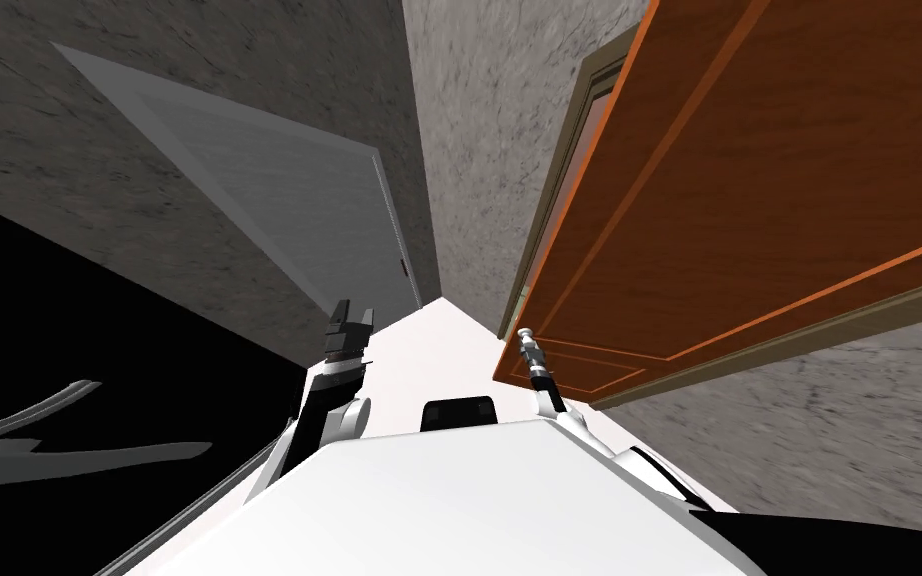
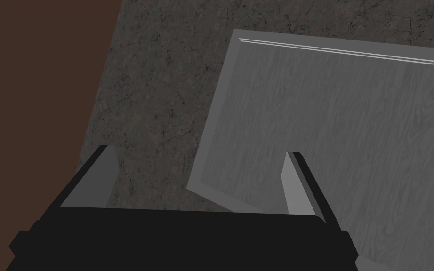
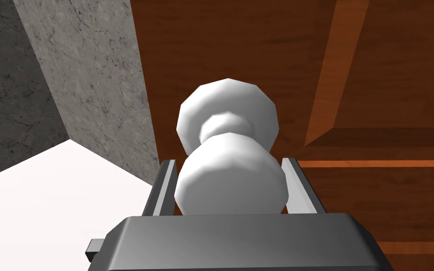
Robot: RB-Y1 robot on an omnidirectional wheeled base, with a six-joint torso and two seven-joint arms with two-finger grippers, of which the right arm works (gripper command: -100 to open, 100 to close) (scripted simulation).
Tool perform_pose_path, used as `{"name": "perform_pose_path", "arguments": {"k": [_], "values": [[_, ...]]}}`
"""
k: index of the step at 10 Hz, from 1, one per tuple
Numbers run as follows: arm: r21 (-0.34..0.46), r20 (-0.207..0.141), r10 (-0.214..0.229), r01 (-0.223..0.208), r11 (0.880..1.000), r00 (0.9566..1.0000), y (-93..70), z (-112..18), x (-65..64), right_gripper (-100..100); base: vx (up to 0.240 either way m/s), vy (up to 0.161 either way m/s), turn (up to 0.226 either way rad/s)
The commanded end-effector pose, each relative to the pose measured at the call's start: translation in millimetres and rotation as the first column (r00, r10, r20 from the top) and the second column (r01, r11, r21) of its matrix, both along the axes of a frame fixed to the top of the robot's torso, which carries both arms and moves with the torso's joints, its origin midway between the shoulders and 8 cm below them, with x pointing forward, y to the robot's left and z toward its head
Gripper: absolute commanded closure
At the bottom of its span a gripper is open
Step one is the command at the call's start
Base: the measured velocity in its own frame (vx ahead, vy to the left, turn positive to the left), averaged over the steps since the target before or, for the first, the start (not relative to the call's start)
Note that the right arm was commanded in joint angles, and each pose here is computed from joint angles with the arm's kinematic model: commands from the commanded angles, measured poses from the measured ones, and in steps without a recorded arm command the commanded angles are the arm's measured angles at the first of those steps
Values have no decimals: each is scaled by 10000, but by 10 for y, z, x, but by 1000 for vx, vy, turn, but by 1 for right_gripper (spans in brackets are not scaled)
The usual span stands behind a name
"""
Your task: Pull the door open
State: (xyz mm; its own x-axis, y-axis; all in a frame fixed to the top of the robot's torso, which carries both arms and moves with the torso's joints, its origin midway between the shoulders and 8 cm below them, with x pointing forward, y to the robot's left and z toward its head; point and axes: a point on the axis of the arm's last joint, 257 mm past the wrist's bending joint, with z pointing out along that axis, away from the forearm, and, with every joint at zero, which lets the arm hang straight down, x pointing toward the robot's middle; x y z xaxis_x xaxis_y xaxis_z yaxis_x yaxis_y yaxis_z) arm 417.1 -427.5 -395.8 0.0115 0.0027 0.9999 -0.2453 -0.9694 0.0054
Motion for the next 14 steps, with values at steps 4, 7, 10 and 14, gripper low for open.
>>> {"name": "perform_pose_path", "arguments": {"k": [4, 7, 10, 14], "values": [[-4, 102, 815, -815, 9967, 9966, 102, 33, -76, 100, -239, -37, 93], [21, 115, 1322, -1323, 9912, 9912, 171, 40, -135, 100, -226, -18, 65], [5, 34, 1534, -1534, 9882, 9882, 172, 9, -229, 100, -147, -45, 78], [-5, 98, 2143, -2143, 9768, 9767, 201, 31, -384, 100, -187, -48, 102]]}}
